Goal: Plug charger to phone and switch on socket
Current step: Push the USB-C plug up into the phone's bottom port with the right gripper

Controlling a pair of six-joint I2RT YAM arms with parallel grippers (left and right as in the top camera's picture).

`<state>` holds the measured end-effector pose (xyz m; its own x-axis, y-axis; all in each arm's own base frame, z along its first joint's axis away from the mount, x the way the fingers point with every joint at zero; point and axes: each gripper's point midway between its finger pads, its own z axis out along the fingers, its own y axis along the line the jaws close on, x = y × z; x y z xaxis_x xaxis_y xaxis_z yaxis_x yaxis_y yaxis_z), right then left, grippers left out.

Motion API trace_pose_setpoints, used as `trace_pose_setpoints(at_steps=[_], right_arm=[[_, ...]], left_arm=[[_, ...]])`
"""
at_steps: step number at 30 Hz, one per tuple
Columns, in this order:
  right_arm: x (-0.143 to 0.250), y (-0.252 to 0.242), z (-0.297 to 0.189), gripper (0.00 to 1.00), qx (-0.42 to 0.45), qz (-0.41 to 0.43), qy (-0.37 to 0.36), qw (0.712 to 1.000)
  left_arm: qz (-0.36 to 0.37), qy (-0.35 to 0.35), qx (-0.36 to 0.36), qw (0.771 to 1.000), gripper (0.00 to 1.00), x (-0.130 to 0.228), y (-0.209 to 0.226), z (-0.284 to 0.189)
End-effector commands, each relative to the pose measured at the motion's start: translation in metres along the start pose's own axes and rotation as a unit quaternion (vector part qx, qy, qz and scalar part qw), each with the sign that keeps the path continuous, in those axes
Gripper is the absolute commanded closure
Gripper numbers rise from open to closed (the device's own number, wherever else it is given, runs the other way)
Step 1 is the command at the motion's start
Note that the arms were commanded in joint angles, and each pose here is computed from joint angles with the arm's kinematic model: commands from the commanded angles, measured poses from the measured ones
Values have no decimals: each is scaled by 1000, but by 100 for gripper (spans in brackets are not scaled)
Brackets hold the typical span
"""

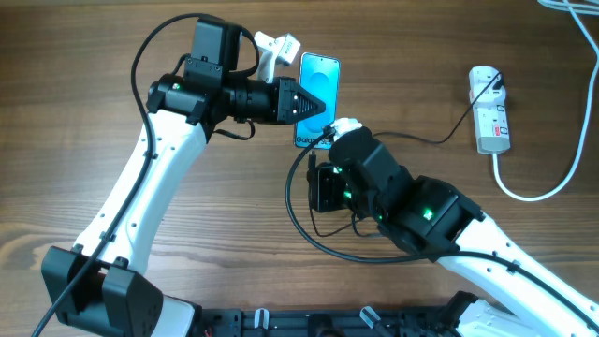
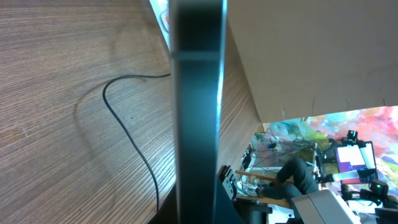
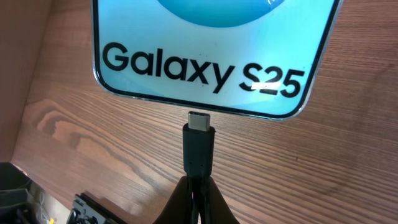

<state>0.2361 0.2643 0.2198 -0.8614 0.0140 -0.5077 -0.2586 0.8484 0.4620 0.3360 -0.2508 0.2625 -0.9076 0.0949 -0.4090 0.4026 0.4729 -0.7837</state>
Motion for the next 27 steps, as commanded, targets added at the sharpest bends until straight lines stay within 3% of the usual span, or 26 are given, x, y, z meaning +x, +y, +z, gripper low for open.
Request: trace_pose_setpoints(at_steps=[1,27], right_arm=[[-7,7,-2,95,-9,4,-10,1000],[-11,4,-2,96,-4,13,-18,1000]], left_arm=[[28,-5,19,999,96,-3,-15,-6],[27,1,32,999,96,0,-19,-7]])
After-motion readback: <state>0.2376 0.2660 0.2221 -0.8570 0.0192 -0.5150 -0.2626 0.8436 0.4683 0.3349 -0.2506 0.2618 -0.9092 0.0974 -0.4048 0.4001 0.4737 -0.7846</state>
